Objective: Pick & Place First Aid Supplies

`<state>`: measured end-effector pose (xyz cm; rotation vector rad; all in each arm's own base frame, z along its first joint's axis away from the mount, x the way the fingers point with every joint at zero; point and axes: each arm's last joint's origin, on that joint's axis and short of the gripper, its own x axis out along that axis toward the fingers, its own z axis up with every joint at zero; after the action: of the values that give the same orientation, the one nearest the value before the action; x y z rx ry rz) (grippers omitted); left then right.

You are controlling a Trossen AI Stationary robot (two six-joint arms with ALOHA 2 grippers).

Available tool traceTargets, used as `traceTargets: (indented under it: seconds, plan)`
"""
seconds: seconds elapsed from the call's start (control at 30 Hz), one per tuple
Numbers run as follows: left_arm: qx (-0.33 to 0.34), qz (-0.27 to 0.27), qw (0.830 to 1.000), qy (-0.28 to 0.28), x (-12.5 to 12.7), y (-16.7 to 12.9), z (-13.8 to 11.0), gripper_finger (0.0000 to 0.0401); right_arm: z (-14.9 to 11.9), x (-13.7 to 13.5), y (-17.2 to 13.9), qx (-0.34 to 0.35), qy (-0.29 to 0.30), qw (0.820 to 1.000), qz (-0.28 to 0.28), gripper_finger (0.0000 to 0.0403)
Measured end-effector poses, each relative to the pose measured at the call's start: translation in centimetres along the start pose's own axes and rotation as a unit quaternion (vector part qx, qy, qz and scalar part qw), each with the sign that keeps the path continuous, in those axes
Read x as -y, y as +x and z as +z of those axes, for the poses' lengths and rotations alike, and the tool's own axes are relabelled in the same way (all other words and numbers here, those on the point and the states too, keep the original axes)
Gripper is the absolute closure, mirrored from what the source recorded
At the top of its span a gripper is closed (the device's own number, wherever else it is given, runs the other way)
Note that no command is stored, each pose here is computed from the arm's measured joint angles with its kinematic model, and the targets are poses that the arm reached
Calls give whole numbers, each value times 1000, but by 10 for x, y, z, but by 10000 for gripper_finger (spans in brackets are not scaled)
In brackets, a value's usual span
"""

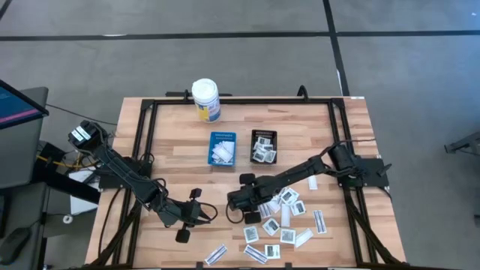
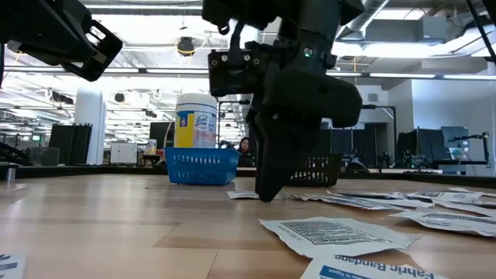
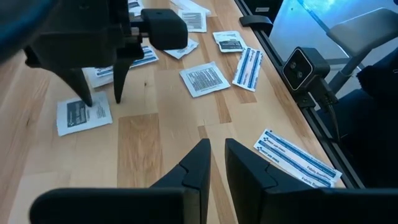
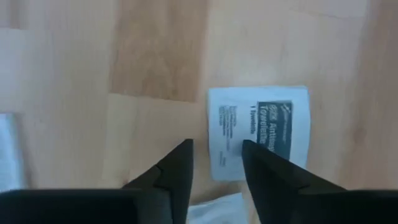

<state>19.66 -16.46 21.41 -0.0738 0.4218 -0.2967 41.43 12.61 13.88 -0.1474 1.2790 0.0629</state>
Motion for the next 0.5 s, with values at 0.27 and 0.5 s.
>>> traceTargets:
  seconds: [0.27,0.5]
  plan:
    - [-2,1,1000,1,0,0,-1,352,1,6,1,2,-8,1000,-5,227]
    - [-3,1,1000,1,0,0,-1,352,4,15,2,11,9,1000,-6,253]
